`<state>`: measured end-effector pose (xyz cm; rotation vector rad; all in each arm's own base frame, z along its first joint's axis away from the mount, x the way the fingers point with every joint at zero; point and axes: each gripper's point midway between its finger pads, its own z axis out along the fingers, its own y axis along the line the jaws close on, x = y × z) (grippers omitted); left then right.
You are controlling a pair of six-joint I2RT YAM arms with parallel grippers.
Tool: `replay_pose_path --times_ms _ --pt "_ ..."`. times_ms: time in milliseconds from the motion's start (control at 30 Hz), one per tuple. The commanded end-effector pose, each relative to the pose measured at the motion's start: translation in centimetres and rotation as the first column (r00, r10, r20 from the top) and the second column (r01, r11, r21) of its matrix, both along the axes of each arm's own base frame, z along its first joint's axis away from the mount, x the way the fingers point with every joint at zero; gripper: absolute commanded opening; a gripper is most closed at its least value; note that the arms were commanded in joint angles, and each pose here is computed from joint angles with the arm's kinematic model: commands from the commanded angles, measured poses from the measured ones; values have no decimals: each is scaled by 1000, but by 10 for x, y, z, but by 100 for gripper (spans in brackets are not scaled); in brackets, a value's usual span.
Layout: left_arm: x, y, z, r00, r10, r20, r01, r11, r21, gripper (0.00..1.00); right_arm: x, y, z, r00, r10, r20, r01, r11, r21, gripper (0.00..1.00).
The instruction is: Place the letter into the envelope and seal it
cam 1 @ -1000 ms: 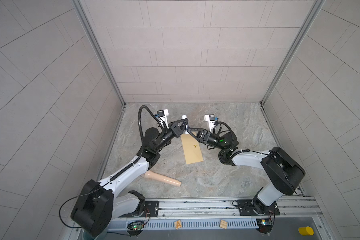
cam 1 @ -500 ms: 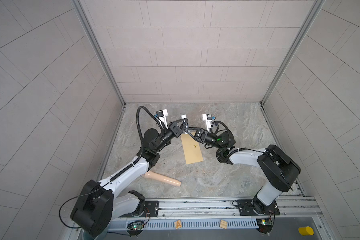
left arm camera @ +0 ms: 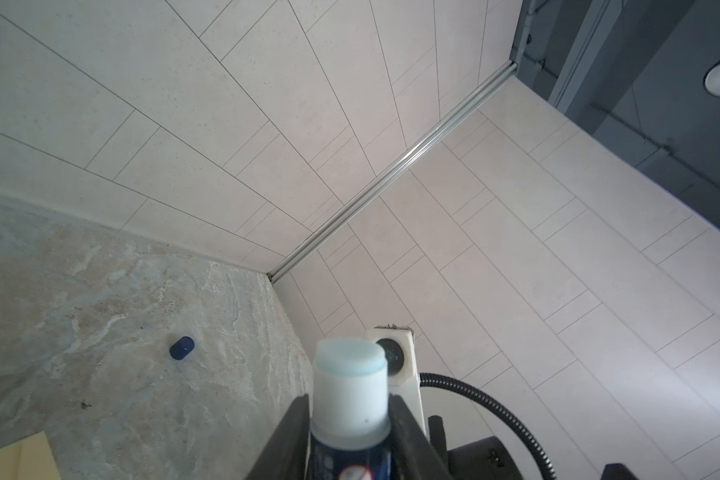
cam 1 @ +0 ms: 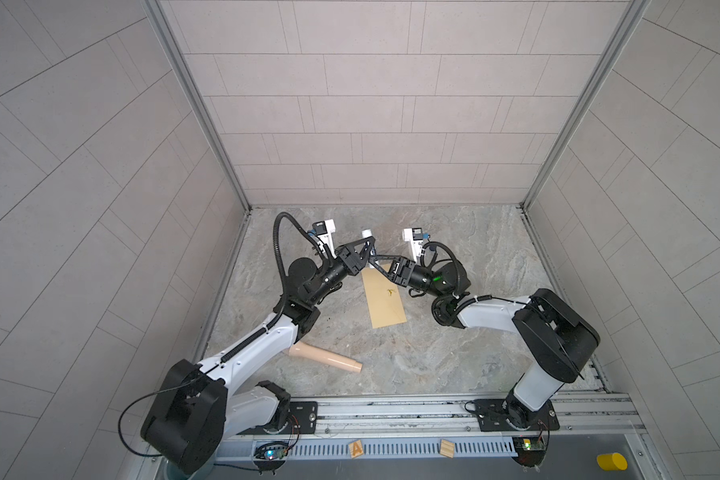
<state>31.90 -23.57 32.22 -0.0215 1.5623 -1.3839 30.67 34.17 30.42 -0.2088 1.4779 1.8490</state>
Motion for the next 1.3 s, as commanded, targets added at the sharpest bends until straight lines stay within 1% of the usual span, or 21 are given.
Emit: replay_pose_path --times_ms 0,100,300,500,867,1033,1133,1267 --pt "-15 -2 13 996 -38 86 35 999 28 49 -5 -7 22 998 9 65 -10 1000 17 5" --pt "-23 -5 17 990 -75 116 70 996 46 58 -11 -9 27 995 25 97 -25 1000 -1 3" --pt "-35 -4 28 979 -119 163 112 992 50 59 -18 -14 36 989 62 137 -61 998 -6 2" --pt "-39 -4 33 974 -136 183 131 991 41 58 -24 -16 42 984 82 159 -82 997 -5 1" --pt "-37 -6 31 972 -146 184 144 989 28 51 -30 -16 48 980 101 173 -103 995 3 0" --pt "-34 -7 30 973 -145 178 144 989 21 49 -32 -16 49 978 111 175 -113 994 4 0" --pt "-34 -8 29 973 -150 175 149 989 18 44 -32 -16 49 978 112 175 -115 993 5 0" --pt "-32 -8 27 975 -147 169 145 989 20 30 -33 -16 49 978 114 176 -116 993 5 0"
